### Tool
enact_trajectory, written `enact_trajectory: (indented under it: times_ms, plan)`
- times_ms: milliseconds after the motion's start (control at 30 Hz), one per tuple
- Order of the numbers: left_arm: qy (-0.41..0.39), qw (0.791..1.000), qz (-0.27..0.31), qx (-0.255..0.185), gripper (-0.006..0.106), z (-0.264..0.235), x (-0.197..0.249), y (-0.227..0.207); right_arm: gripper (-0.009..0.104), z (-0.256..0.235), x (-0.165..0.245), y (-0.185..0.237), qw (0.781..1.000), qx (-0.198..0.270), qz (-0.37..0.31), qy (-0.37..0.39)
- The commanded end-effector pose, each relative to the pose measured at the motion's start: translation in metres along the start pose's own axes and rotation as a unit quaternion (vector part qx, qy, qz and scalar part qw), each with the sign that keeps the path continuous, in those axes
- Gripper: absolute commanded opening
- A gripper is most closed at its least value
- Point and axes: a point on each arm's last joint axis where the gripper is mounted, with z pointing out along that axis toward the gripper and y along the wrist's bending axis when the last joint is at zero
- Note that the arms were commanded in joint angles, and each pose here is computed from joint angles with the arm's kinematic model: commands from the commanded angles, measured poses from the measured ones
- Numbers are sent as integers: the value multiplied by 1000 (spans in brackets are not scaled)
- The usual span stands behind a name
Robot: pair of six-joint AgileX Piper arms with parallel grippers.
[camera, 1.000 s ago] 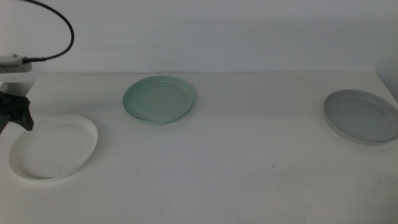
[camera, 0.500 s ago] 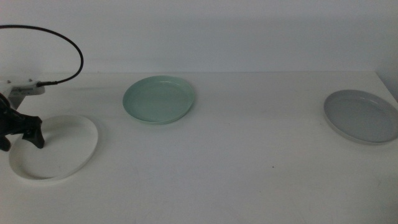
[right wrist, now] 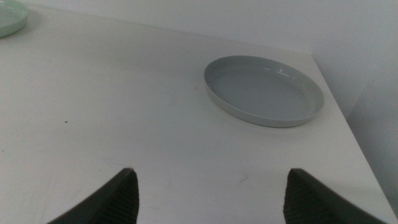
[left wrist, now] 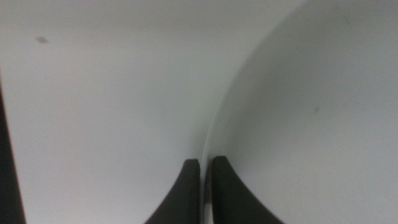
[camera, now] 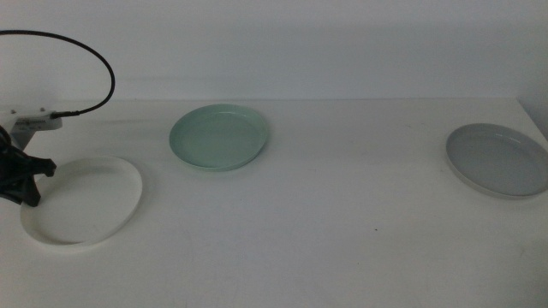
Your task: Stack the three bowls on top of each other.
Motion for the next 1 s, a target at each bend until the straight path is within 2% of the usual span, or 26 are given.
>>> enact_trajectory:
  times_ms: [0,133,267,500,800,967]
  plan:
    - [-10,1000,10,-10,-5,-37,-4,-3,61,-3,-10,-2,999,13,-7,-53]
    - [-32,999,-11,9,-5,-67,-1,-12,61,-3,-10,-2,999,13,-7,-53]
    - [-72,995,-36,52,-5,-106,4,-31,61,-3,-10,-2,999,13,-7,-53]
    - [-105,991,-2,78,-5,-156,10,-104,61,-3,-10,-2,999,13,-7,-53]
    - [-109,984,75,122,-5,-148,10,-232,61,-3,-10,-2,999,13,-7,-53]
    - [-115,978,94,144,-5,-132,12,-281,61,-3,-10,-2,999,13,-7,-53]
